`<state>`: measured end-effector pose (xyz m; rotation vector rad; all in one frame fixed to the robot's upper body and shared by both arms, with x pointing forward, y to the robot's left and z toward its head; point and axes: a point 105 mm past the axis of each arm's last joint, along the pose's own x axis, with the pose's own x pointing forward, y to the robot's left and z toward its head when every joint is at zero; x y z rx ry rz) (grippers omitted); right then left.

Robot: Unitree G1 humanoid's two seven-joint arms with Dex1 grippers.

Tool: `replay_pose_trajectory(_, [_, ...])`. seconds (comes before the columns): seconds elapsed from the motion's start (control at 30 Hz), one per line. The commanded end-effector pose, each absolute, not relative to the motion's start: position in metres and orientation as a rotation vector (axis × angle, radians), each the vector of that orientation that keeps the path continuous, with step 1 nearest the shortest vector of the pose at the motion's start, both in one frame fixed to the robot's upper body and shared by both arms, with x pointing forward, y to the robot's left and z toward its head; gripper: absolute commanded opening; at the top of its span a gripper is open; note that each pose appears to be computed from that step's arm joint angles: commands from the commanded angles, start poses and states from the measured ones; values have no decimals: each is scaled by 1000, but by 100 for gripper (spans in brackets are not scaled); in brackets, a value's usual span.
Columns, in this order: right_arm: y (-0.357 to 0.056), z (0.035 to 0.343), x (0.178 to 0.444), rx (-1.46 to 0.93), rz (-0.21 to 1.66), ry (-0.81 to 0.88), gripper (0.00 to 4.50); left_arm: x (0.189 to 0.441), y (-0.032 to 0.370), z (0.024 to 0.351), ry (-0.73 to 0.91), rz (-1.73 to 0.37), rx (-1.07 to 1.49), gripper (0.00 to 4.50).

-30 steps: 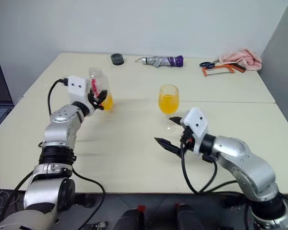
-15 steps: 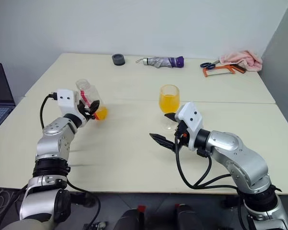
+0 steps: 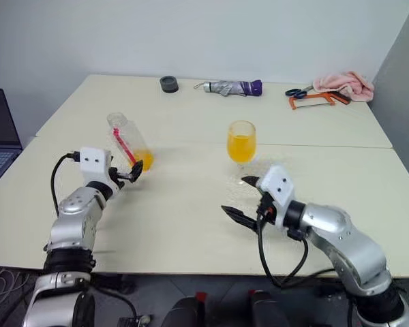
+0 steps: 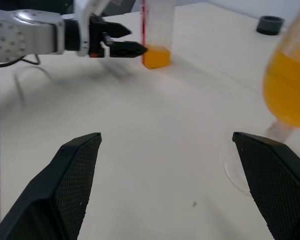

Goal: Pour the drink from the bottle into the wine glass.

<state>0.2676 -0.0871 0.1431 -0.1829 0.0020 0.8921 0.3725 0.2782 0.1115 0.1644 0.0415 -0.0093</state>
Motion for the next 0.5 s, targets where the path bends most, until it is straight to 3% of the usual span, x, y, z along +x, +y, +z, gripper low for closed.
replay_pose_trajectory(0.03, [-121,134,283,-182,656,-100,450,358,286,131,-60,70,201,447])
replay_pose_trajectory(0.27, [-193,96,304,-84,221,-141,450,335,273,117,-43,66,134,447])
replay_pose_trajectory(0.5, [-205,92,319,-77,154,-159,450,330,265,121,-86,50,126,447])
